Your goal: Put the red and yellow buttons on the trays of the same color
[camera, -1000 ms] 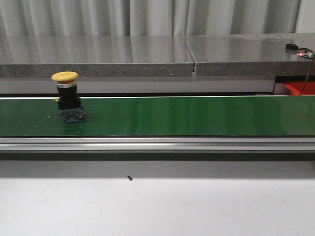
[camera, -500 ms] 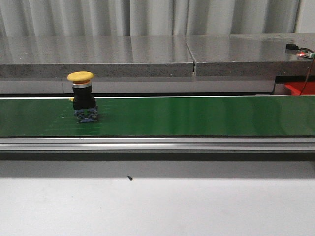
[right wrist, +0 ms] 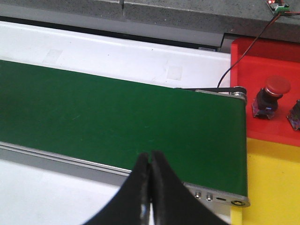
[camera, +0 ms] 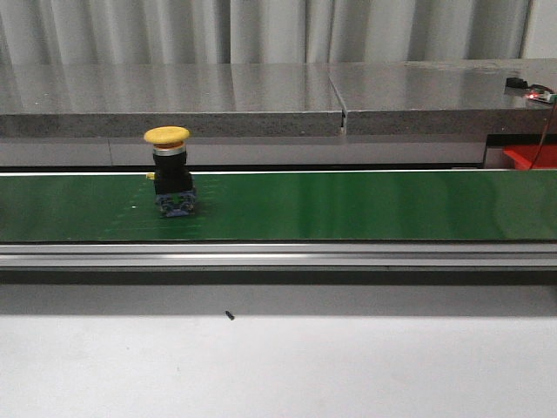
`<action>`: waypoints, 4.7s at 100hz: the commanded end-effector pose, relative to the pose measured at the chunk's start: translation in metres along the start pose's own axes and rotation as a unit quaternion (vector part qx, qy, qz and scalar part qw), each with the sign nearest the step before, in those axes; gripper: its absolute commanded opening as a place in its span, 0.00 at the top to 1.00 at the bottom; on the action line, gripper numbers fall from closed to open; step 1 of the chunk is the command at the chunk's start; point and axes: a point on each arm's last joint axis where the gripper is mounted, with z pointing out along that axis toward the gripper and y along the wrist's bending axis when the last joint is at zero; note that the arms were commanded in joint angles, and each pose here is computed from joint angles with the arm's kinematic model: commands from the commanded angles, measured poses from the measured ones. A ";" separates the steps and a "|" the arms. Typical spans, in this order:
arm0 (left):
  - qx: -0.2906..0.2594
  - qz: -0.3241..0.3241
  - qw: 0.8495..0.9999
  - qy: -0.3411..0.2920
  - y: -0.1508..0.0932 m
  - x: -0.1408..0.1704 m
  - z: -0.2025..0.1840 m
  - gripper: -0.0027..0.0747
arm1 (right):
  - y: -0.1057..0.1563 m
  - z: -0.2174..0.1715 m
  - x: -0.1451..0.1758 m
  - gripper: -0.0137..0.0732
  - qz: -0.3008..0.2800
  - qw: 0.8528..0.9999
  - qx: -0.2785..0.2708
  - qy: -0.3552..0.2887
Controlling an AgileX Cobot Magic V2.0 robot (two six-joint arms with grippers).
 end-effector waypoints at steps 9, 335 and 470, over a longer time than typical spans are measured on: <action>0.013 0.015 0.993 -0.117 -0.012 -0.016 -0.065 0.12 | -0.002 -0.004 -0.013 0.92 -0.003 0.999 0.011 -0.043; 0.113 0.050 0.957 -0.261 -0.037 0.170 -0.147 0.99 | 0.017 0.075 -0.066 0.10 0.048 0.985 -0.113 0.124; 0.113 0.050 0.957 -0.261 -0.037 0.170 -0.147 0.99 | 0.070 0.221 -0.063 0.51 -0.028 0.961 -0.159 0.226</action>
